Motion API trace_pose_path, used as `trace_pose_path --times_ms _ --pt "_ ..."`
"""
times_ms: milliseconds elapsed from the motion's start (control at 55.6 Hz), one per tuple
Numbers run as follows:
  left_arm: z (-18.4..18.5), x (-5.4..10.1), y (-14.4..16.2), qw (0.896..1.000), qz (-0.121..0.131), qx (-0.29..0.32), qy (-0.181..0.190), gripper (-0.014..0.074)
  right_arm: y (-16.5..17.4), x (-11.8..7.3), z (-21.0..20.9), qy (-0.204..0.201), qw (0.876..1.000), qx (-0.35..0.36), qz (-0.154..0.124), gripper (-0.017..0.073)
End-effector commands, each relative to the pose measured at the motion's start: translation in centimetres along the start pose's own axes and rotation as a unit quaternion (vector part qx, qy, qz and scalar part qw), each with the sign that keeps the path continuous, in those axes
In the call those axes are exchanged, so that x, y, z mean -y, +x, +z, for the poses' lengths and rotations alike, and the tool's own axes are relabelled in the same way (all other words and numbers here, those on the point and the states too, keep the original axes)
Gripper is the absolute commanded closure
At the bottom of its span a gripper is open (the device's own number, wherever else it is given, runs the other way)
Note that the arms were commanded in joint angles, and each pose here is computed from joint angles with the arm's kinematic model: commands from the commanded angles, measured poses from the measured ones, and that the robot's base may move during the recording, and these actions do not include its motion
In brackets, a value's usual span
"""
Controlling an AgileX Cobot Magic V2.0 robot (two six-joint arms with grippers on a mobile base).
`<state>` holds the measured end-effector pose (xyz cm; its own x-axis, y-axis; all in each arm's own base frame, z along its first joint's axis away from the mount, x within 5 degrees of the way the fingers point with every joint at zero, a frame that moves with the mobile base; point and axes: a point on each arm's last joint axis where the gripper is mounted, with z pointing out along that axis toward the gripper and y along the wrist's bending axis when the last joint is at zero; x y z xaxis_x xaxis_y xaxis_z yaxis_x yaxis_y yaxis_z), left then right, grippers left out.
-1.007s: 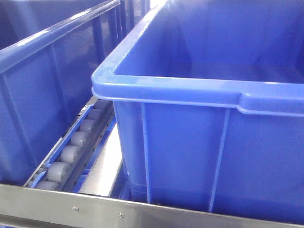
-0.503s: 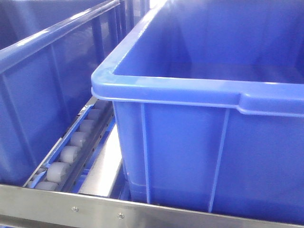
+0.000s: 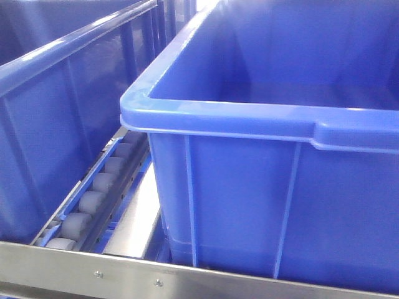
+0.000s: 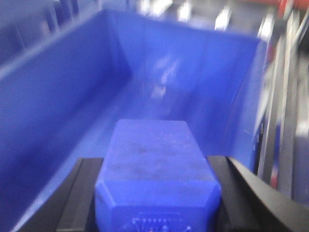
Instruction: Pick and sort blue part to right shelf
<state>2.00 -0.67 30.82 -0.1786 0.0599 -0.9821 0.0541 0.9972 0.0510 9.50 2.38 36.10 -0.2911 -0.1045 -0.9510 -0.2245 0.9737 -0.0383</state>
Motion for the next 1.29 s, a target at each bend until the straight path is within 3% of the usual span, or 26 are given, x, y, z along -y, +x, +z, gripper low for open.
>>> trace_pose_path --times_ms 0,126,432,539,737,845,1061,1277 --pt "-0.2 0.0 -1.4 0.999 -0.006 0.043 -0.001 0.0471 -3.1 -0.7 2.2 0.001 1.0 -0.007 -0.013 0.0437" --pt "-0.2 0.0 -1.4 0.999 -0.006 0.043 -0.001 0.0471 -5.0 -1.6 6.1 0.021 0.995 -0.099 -0.012 0.0437" --pt "-0.2 0.0 -1.4 0.999 -0.006 0.043 -0.001 0.0471 -4.6 -4.8 17.2 0.026 0.955 -0.294 -0.038 0.042" --pt "-0.3 0.0 -1.4 0.999 -0.005 0.044 0.003 0.0471 -3.4 -5.7 20.3 0.022 0.942 -0.331 -0.041 0.0312" --pt "-0.3 0.0 -1.4 0.999 -0.004 0.045 0.013 0.0471 -1.2 -6.3 23.1 0.025 0.927 -0.371 -0.051 0.0014" --pt "-0.3 0.0 -1.4 0.999 -0.006 0.045 0.014 0.0471 -1.1 -6.4 23.2 0.025 0.926 -0.373 -0.052 -0.0066" --pt "-0.3 0.1 -1.4 0.999 -0.012 0.045 0.019 0.0471 -1.4 -6.4 22.7 0.023 0.926 -0.373 -0.049 -0.0064" --pt "-0.3 0.2 -1.4 0.999 -0.011 0.043 0.028 0.0471 -3.2 -6.4 18.4 -0.007 0.954 -0.297 -0.043 -0.0029"
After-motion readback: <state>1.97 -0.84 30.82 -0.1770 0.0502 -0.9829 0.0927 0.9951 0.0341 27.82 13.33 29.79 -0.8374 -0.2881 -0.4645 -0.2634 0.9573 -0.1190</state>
